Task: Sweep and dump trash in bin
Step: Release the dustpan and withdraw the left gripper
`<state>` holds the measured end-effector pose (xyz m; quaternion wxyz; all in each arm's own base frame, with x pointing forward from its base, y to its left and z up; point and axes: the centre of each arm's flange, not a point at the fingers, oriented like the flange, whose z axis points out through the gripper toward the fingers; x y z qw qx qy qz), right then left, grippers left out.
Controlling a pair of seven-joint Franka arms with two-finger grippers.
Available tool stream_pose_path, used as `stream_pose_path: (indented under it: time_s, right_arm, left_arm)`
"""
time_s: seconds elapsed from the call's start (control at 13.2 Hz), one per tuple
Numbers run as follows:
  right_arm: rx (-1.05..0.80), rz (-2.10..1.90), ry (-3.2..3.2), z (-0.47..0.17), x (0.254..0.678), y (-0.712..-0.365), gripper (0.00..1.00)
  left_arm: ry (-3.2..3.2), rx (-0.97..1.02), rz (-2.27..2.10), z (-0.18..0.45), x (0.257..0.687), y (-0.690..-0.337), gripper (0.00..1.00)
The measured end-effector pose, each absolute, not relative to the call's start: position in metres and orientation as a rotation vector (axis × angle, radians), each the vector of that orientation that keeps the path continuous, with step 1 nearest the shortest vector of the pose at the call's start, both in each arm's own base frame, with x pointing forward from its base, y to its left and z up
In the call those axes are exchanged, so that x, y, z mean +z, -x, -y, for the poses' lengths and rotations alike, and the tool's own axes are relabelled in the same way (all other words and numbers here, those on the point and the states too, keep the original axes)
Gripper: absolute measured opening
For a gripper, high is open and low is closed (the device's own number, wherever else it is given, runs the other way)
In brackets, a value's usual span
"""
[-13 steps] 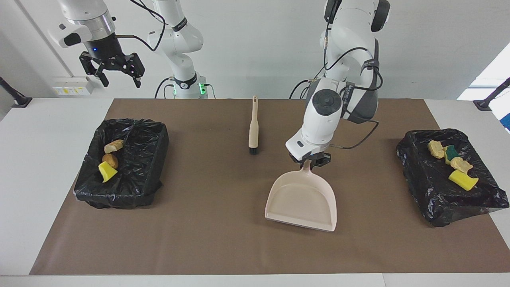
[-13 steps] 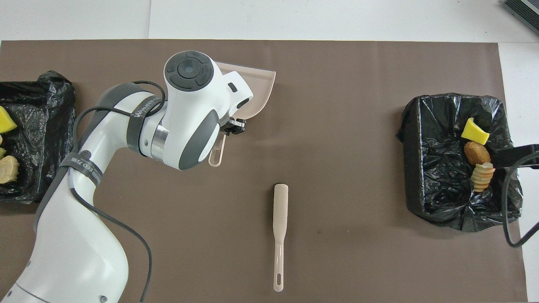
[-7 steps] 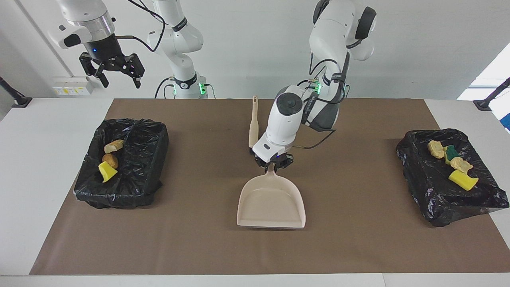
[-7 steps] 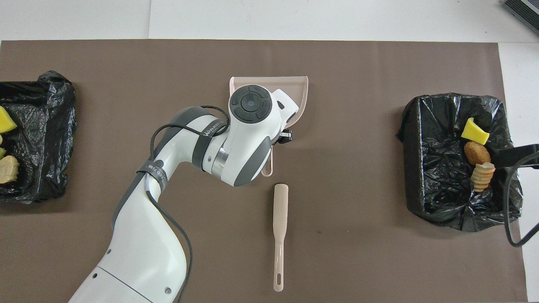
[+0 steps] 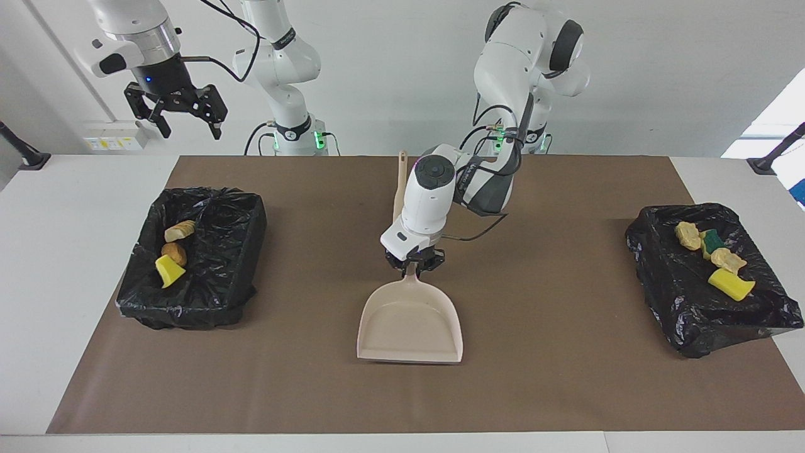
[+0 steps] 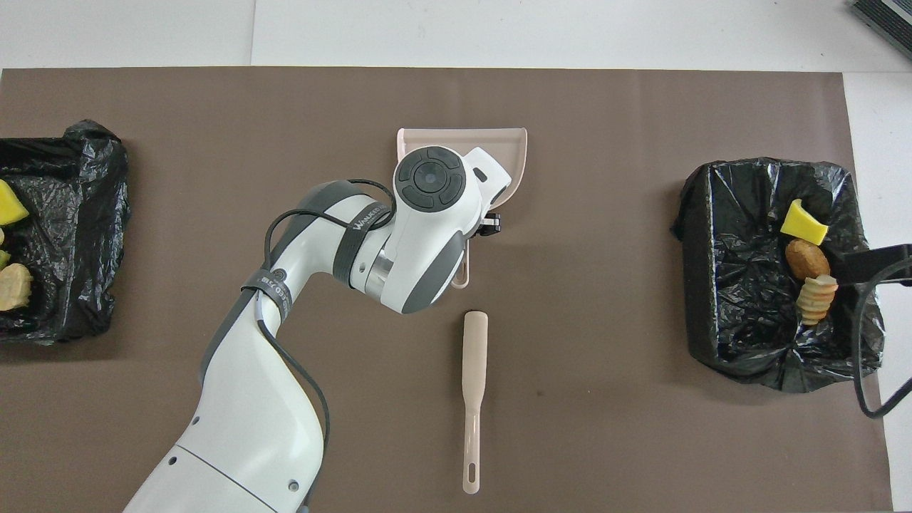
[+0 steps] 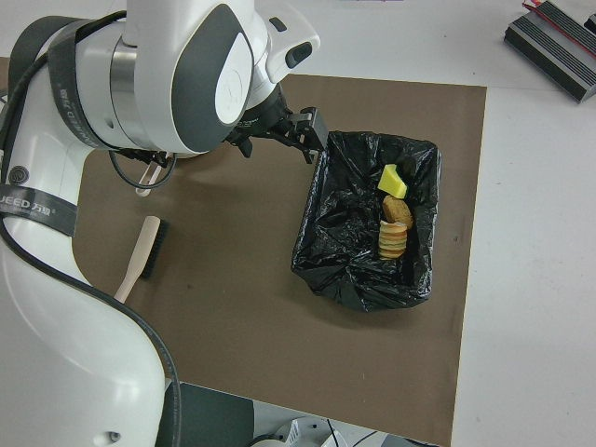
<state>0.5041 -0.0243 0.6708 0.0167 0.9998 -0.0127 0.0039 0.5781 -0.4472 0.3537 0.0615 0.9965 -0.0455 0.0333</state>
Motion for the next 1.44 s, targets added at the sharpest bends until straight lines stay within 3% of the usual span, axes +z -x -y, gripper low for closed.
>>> stream_pose_path:
  time_s: [0.3,0.38,1.06,1.44]
  right_arm:
    - [0.009,0.039,-3.108,0.024,0.671,-0.504,1.0]
    - [0.009,0.039,-3.108,0.024,0.671,-0.504,1.0]
    - [0.004,0.039,-3.108,0.024,0.67,-0.504,1.0]
    - [-0.004,0.039,-3.108,0.024,0.669,-0.503,1.0]
  left_arm:
    - [-2.998,0.135,0.122,0.438,0.382,-0.577,0.95]
    - [-3.001,0.136,0.106,0.421,0.396,-0.576,1.0]
    - [-3.026,0.1,0.287,0.118,0.529,-0.567,1.0]
    - [-3.059,0.11,0.334,0.021,0.632,-0.547,1.0]
